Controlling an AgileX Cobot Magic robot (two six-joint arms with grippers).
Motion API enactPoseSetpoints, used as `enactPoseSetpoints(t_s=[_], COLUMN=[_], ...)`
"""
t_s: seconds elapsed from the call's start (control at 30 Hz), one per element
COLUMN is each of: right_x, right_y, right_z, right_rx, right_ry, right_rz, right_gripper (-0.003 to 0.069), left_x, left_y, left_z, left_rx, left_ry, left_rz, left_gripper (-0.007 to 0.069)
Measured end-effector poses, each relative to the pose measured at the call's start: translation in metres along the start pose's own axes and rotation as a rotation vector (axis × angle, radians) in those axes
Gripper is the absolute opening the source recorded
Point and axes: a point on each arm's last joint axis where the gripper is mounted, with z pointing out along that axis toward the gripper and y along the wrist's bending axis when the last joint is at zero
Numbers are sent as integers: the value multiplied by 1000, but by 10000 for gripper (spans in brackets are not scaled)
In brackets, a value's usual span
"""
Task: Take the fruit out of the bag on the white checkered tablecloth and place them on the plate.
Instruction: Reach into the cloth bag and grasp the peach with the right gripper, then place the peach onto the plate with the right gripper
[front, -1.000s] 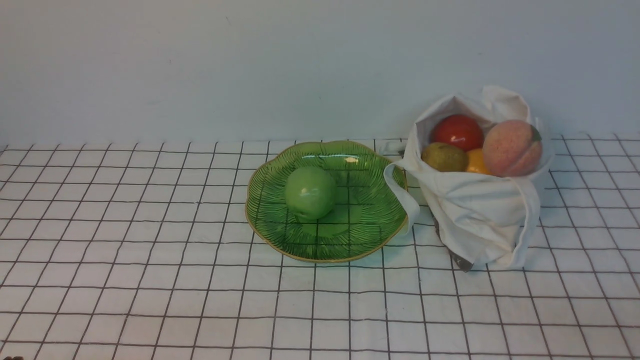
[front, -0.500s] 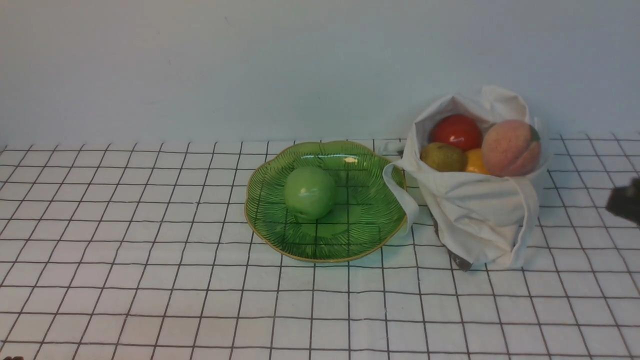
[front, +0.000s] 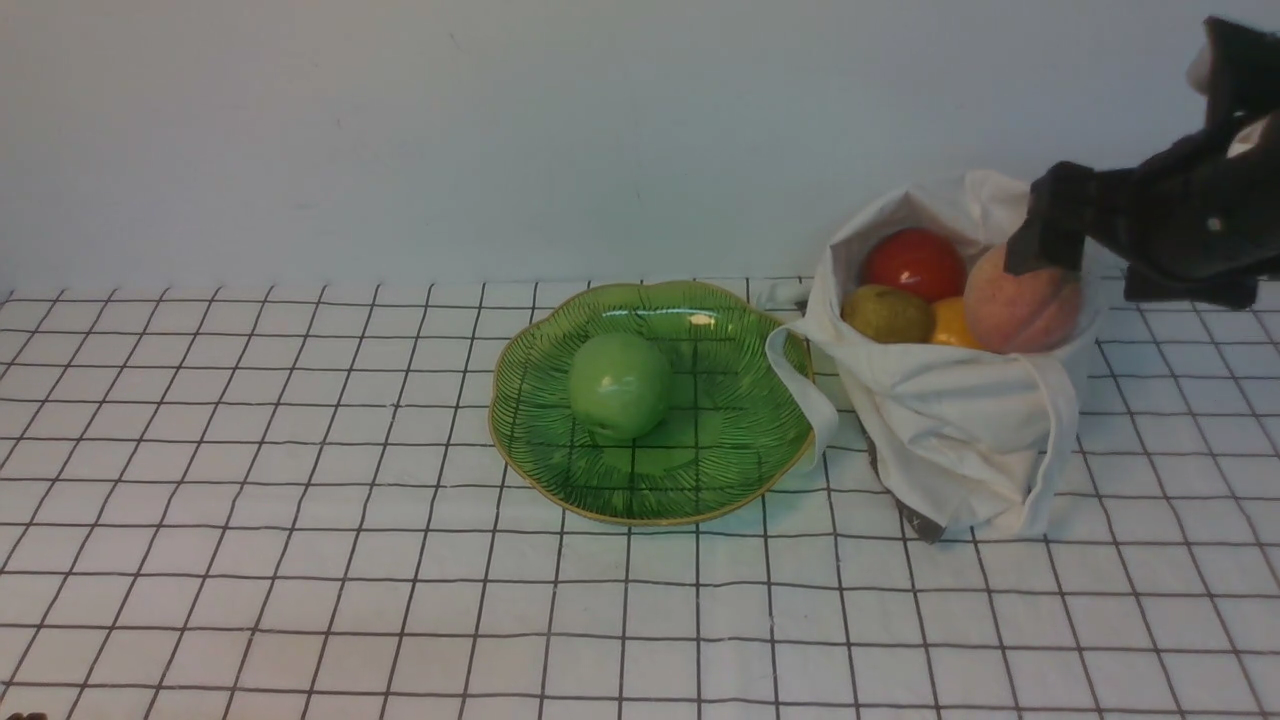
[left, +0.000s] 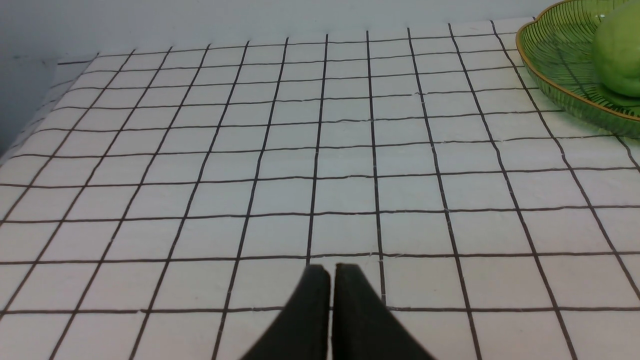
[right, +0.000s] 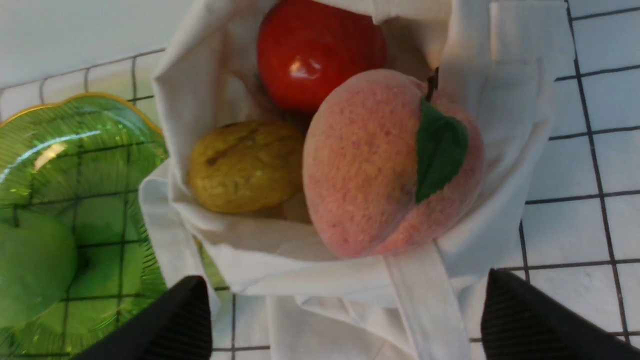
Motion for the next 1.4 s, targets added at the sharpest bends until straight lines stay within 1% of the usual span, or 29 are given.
enactPoseSetpoints(t_s=[0.13, 0.2, 0.57, 0.7, 0.77, 0.9, 1.1, 1.23, 1.4], right_x=[-7, -7, -7, -8, -9, -8, -8, -9, -21], right_y=[-6, -8, -11, -11, -11, -11, -11, -10, -1], right_z=[30, 40, 74, 83, 82, 83, 81, 65, 12], right_rx=[67, 80, 66, 62, 61, 61, 65, 77, 42], right_ry=[27, 21, -14, -32, -33, -33, -23, -8, -109], right_rz=[-5, -3, 22, 22, 21, 20, 17, 2, 1], right_gripper=[691, 691, 685, 669, 657, 609, 609, 609, 609], left_x=[0, 0, 0, 0, 0, 0, 0, 0, 0], left_y=[0, 0, 0, 0, 0, 0, 0, 0, 0], left_z=[0, 0, 0, 0, 0, 0, 0, 0, 0], left_rx=[0, 0, 0, 0, 0, 0, 0, 0, 0], left_ry=[0, 0, 0, 0, 0, 0, 0, 0, 0], left_rz=[0, 0, 0, 0, 0, 0, 0, 0, 0], left_gripper=[-8, -8, -8, -8, -8, -8, -8, -8, -8])
